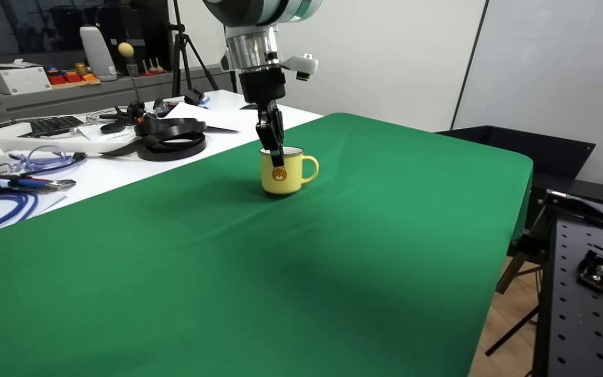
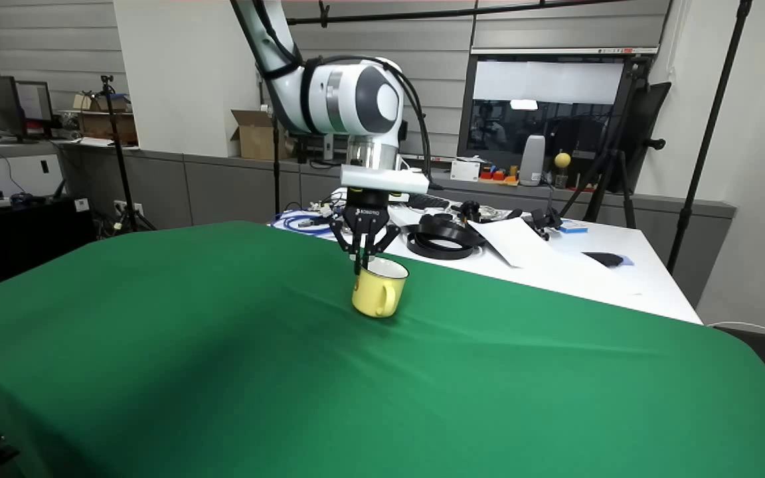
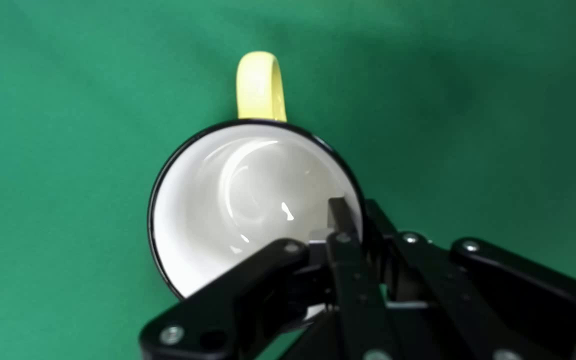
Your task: Move the yellow cup to the center of the table
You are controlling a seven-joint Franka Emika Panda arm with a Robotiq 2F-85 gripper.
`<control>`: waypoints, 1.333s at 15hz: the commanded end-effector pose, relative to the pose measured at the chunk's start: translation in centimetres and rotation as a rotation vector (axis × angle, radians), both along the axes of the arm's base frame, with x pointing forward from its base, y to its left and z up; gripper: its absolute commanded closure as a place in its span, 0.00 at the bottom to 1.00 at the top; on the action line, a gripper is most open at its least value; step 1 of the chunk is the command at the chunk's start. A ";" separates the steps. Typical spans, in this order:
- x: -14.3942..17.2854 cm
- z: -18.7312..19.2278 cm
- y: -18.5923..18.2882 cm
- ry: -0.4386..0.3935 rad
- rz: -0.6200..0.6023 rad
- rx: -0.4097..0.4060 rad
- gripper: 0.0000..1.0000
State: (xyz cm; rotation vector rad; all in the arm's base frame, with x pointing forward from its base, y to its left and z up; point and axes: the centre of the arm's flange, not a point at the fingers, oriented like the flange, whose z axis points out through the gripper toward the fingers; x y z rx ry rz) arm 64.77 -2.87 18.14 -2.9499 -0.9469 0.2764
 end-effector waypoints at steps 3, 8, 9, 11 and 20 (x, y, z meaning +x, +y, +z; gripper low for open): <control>-5.1 2.2 1.2 0.042 0.002 -0.021 0.98; -9.7 0.4 4.6 0.116 0.082 -0.025 0.98; -10.3 0.1 5.4 0.124 0.105 -0.031 0.98; -11.0 -0.5 6.2 0.151 0.137 -0.042 0.66; -12.1 -1.5 6.0 0.198 0.095 -0.036 0.12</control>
